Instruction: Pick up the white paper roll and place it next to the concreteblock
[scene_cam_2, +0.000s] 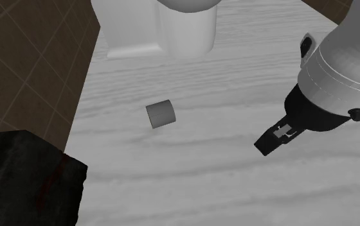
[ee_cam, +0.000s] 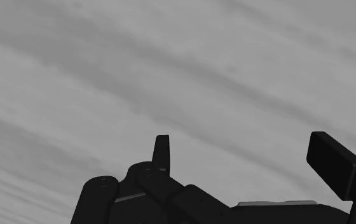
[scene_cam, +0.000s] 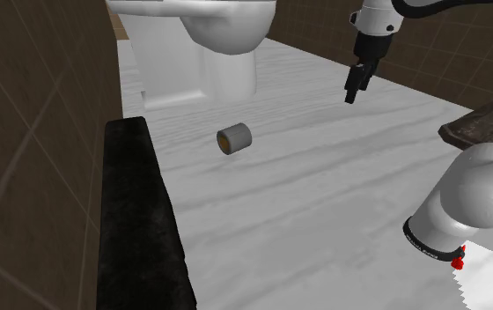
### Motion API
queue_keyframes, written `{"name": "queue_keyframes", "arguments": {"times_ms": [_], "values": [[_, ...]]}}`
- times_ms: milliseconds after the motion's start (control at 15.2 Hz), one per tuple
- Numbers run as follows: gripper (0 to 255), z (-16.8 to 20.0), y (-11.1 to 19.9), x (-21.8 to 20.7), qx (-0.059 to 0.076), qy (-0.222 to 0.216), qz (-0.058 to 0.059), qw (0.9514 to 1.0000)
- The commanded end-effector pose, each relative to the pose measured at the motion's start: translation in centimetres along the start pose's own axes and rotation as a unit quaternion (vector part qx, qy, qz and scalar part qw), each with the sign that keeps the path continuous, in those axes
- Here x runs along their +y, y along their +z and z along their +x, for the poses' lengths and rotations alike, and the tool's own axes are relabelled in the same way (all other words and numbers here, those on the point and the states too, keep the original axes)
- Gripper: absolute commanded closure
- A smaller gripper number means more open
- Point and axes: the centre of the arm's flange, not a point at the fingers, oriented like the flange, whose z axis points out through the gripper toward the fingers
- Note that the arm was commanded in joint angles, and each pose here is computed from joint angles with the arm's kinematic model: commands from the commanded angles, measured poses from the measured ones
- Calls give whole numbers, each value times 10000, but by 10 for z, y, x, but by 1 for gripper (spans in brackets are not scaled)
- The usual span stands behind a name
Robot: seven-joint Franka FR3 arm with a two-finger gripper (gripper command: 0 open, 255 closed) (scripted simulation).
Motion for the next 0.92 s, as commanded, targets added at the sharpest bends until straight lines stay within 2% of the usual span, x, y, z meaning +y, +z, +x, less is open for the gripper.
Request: {"name": "queue_keyframes", "arguments": {"times_ms": [0, 198, 396, 594, 726, 858], "values": [[0, 0, 0, 0, 0, 0, 0, 10000], [0, 11, 29, 34, 327, -529, 480, 9969], [0, 28, 60, 64, 652, -1056, 957, 9877], [0, 50, 93, 89, 972, -1576, 1427, 9723], [0, 67, 115, 102, 1183, -1917, 1737, 9587], [0, 86, 137, 113, 1391, -2253, 2041, 9425]]}}
